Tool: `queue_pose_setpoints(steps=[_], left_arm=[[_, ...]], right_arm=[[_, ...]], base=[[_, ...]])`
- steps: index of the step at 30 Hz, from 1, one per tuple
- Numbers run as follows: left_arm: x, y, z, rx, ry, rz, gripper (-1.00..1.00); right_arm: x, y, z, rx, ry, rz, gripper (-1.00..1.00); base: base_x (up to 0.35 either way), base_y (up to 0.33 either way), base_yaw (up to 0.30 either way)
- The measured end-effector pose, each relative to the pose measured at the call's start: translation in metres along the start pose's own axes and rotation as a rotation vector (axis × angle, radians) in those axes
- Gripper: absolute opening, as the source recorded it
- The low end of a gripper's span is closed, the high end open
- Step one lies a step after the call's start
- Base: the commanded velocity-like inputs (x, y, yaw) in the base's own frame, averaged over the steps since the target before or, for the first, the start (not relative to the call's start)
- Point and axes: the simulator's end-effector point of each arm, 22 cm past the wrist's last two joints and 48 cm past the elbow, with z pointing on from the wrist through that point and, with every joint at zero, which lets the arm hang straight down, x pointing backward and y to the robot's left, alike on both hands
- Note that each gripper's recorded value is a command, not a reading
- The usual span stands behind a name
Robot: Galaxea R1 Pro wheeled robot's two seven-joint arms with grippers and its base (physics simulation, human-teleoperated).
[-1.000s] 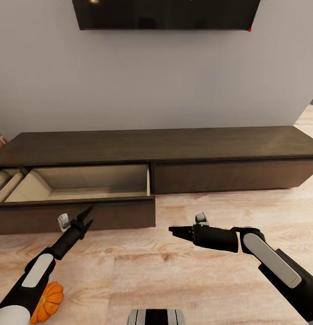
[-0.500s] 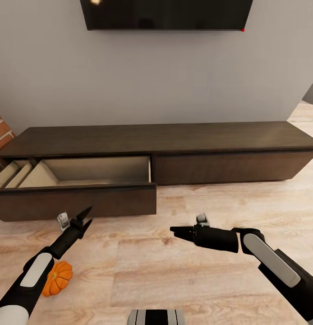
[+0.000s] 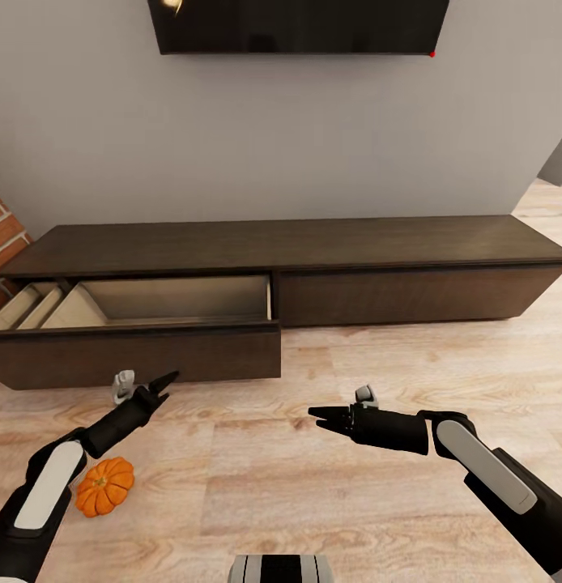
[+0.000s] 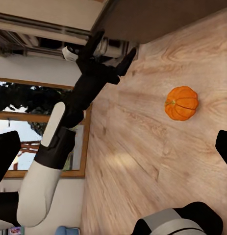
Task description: Place each of the two pumpkins and all three candles from the living room inside a cabinet in the living room (use any cabinet), then make sure every cabinet is closed, and position the cauldron so it is next to a table in the living room.
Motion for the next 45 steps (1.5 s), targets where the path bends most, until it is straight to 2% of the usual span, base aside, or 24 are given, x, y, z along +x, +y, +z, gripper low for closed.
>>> queue_pose_setpoints(steps=[1, 3, 7, 10, 15, 18, 20, 24, 28, 34, 38, 42, 45], left_arm=[[0.000, 0.002, -0.006, -0.044, 0.014, 0.022, 1.00], [0.004, 0.011, -0.015, -0.111, 0.040, 0.036, 1.00], [0.004, 0.026, -0.029, -0.196, 0.066, 0.040, 1.00], [0.005, 0.034, -0.033, -0.232, 0.081, 0.041, 1.00], [0.006, 0.064, -0.045, -0.390, 0.101, 0.057, 1.00], [-0.002, 0.054, -0.051, -0.425, 0.097, 0.097, 1.00], [-0.001, 0.047, -0.057, -0.457, 0.124, 0.130, 1.00], [0.001, 0.047, -0.069, -0.528, 0.157, 0.166, 1.00], [-0.004, 0.042, -0.074, -0.543, 0.153, 0.183, 1.00], [-0.012, 0.034, -0.081, -0.553, 0.144, 0.205, 1.00], [-0.025, 0.032, -0.091, -0.570, 0.131, 0.233, 1.00], [-0.033, 0.026, -0.096, -0.568, 0.120, 0.249, 1.00], [-0.037, 0.020, -0.098, -0.563, 0.110, 0.257, 1.00]], right_arm=[[0.000, 0.000, 0.000, 0.000, 0.000, 0.000, 1.00], [0.000, -0.001, 0.000, 0.001, 0.000, 0.001, 1.00], [0.000, -0.002, 0.000, 0.004, -0.001, 0.002, 1.00], [0.000, -0.003, 0.000, 0.007, -0.001, 0.002, 1.00], [-0.001, -0.007, -0.001, 0.015, -0.004, 0.009, 1.00], [-0.002, -0.008, -0.003, 0.021, -0.008, 0.011, 1.00], [-0.003, -0.005, -0.004, 0.022, -0.011, 0.006, 1.00], [-0.005, 0.001, -0.006, 0.023, -0.017, -0.008, 1.00], [-0.006, 0.002, -0.008, 0.048, -0.021, -0.022, 1.00], [-0.008, -0.014, -0.015, 0.145, -0.030, -0.021, 1.00], [-0.011, -0.016, -0.019, 0.168, -0.040, -0.023, 1.00], [-0.015, -0.022, -0.026, 0.183, -0.060, -0.010, 1.00], [-0.016, -0.043, -0.035, 0.226, -0.074, 0.030, 1.00]], base=[[0.000, 0.000, 0.000], [0.000, 0.000, 0.000], [0.000, 0.000, 0.000], [0.000, 0.000, 0.000], [0.000, 0.000, 0.000], [0.000, 0.000, 0.000], [0.000, 0.000, 0.000], [0.000, 0.000, 0.000], [0.000, 0.000, 0.000], [0.000, 0.000, 0.000], [0.000, 0.000, 0.000], [-0.094, 0.000, 0.000], [-0.193, 0.000, 0.000]])
